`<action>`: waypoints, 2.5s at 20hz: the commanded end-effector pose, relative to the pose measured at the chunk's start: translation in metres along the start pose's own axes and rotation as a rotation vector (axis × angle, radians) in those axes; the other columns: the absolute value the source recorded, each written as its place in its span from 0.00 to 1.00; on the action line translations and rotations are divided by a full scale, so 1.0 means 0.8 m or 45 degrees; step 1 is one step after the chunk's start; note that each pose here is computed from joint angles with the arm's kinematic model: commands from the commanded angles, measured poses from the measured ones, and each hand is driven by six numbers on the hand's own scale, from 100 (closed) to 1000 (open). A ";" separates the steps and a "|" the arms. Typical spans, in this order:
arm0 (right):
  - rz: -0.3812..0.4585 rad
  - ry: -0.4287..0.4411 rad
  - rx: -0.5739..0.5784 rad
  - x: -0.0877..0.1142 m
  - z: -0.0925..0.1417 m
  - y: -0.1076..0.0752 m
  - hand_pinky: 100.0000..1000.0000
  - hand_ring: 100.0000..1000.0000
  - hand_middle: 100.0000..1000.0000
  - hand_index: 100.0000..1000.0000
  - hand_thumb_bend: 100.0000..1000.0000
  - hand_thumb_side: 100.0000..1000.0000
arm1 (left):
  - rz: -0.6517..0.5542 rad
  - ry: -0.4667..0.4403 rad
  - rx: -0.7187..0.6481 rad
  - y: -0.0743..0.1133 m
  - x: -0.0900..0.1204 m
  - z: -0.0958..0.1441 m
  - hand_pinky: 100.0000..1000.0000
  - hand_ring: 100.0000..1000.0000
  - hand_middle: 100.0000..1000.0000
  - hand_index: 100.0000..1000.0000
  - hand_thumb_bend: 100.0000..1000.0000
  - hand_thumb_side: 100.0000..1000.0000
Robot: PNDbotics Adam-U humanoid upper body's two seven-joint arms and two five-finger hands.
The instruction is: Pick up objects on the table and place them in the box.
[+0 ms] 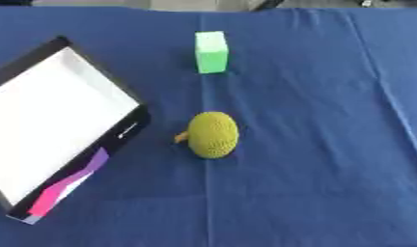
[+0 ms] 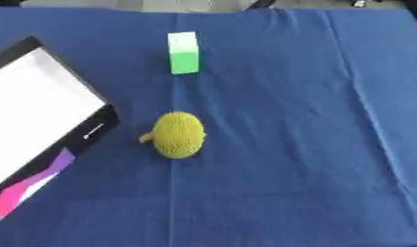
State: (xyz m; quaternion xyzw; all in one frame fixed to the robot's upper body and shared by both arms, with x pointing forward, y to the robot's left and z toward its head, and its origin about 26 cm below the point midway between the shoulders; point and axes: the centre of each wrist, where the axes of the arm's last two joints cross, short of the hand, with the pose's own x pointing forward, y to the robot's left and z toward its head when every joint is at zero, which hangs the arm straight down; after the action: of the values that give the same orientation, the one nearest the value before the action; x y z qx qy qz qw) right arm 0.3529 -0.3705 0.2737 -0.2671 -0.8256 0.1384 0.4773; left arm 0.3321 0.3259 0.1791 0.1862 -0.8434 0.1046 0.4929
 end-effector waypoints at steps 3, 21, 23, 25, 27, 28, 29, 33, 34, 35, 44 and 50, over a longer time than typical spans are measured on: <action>0.336 -0.005 0.123 0.019 -0.040 -0.025 0.91 0.87 0.86 0.92 0.00 0.37 | -0.028 -0.028 -0.007 0.006 0.007 -0.005 0.73 0.75 0.62 0.81 0.62 0.57; 0.899 -0.016 0.556 0.016 -0.165 0.044 0.91 0.92 0.90 0.95 0.00 0.39 | -0.014 -0.024 -0.042 -0.003 0.007 -0.006 0.73 0.75 0.61 0.80 0.62 0.56; 0.912 -0.043 0.684 0.016 -0.169 0.055 0.92 0.93 0.91 0.96 0.00 0.51 | -0.013 -0.023 -0.045 -0.003 0.007 -0.006 0.73 0.75 0.61 0.80 0.62 0.56; 0.923 -0.076 0.823 0.021 -0.172 0.066 0.92 0.94 0.91 0.97 0.00 0.56 | -0.011 -0.019 -0.045 -0.004 0.006 -0.006 0.73 0.75 0.61 0.80 0.62 0.56; 0.942 -0.106 0.937 0.030 -0.175 0.074 0.92 0.94 0.92 0.96 0.00 0.59 | -0.011 -0.010 -0.045 -0.004 0.005 -0.005 0.73 0.76 0.61 0.80 0.62 0.56; 0.954 -0.124 0.996 0.035 -0.176 0.078 0.93 0.94 0.92 0.96 0.00 0.60 | -0.011 -0.003 -0.045 -0.004 0.003 -0.004 0.73 0.75 0.61 0.80 0.62 0.56; 0.972 -0.141 1.052 0.041 -0.177 0.082 0.93 0.95 0.92 0.96 0.00 0.60 | -0.011 0.004 -0.045 -0.004 0.002 -0.003 0.73 0.75 0.61 0.80 0.62 0.56; 1.061 -0.193 1.221 0.065 -0.180 0.092 0.93 0.95 0.92 0.95 0.00 0.40 | -0.007 -0.004 -0.034 -0.003 0.005 -0.005 0.73 0.76 0.61 0.80 0.62 0.56; 1.074 -0.203 1.250 0.069 -0.180 0.094 0.94 0.95 0.91 0.95 0.06 0.30 | -0.005 -0.010 -0.031 -0.003 0.006 -0.005 0.73 0.76 0.61 0.80 0.62 0.56; 1.090 -0.217 1.280 0.073 -0.180 0.098 0.94 0.95 0.91 0.94 0.13 0.21 | -0.003 -0.016 -0.027 -0.004 0.007 -0.006 0.73 0.76 0.61 0.80 0.62 0.55; 1.111 -0.264 1.391 0.089 -0.179 0.143 0.94 0.95 0.90 0.94 0.23 0.04 | 0.014 -0.036 0.028 -0.003 0.012 -0.009 0.73 0.76 0.61 0.80 0.63 0.54; 1.107 -0.236 1.397 0.093 -0.176 0.179 0.94 0.95 0.91 0.94 0.23 0.04 | 0.020 -0.064 0.070 -0.004 0.017 -0.012 0.73 0.76 0.62 0.80 0.64 0.54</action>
State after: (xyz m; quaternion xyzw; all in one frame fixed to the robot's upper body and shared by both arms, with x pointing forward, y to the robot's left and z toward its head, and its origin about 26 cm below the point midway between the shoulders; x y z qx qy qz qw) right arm 0.4910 -0.2164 0.3134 -0.2659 -0.4882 0.7378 0.3828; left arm 0.3366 0.3220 0.1814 0.1918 -0.8425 0.1261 0.4874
